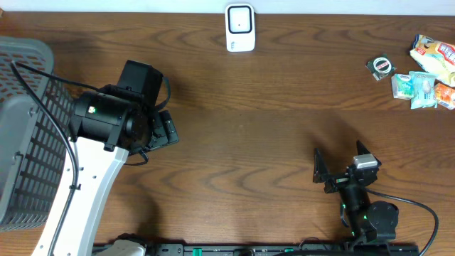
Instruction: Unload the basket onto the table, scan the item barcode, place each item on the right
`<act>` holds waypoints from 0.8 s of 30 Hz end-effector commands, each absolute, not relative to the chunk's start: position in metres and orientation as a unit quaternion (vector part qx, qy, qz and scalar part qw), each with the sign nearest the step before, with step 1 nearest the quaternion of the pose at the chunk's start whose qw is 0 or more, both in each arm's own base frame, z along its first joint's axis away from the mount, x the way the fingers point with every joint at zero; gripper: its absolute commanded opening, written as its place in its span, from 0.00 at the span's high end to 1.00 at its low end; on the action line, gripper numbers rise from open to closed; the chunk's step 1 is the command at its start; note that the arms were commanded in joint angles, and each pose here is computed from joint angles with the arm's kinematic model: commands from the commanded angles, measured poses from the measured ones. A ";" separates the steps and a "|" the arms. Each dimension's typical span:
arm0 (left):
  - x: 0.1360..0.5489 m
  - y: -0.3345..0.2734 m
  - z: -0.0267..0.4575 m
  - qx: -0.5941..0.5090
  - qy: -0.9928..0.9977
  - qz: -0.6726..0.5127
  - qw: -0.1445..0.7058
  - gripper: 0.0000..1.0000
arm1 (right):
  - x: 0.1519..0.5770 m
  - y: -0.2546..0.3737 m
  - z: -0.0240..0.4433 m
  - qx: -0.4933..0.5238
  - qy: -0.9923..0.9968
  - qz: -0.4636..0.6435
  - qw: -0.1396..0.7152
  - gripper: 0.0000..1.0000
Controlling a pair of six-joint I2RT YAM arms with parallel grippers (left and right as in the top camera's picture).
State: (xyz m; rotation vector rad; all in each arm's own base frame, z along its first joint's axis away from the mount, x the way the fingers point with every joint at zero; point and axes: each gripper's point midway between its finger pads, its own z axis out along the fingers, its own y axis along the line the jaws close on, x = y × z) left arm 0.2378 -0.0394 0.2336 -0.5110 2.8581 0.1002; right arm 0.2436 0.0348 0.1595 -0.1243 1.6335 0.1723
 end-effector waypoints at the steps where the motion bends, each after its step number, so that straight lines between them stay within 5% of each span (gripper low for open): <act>1: 0.237 -0.038 0.236 -0.182 0.975 0.034 0.122 0.02 | 0.244 0.031 0.158 -0.039 0.730 0.077 0.678 0.01; 24: 0.237 -0.038 0.236 -0.182 0.975 0.034 0.122 0.02 | 0.243 0.035 0.159 -0.051 0.728 0.082 0.679 0.01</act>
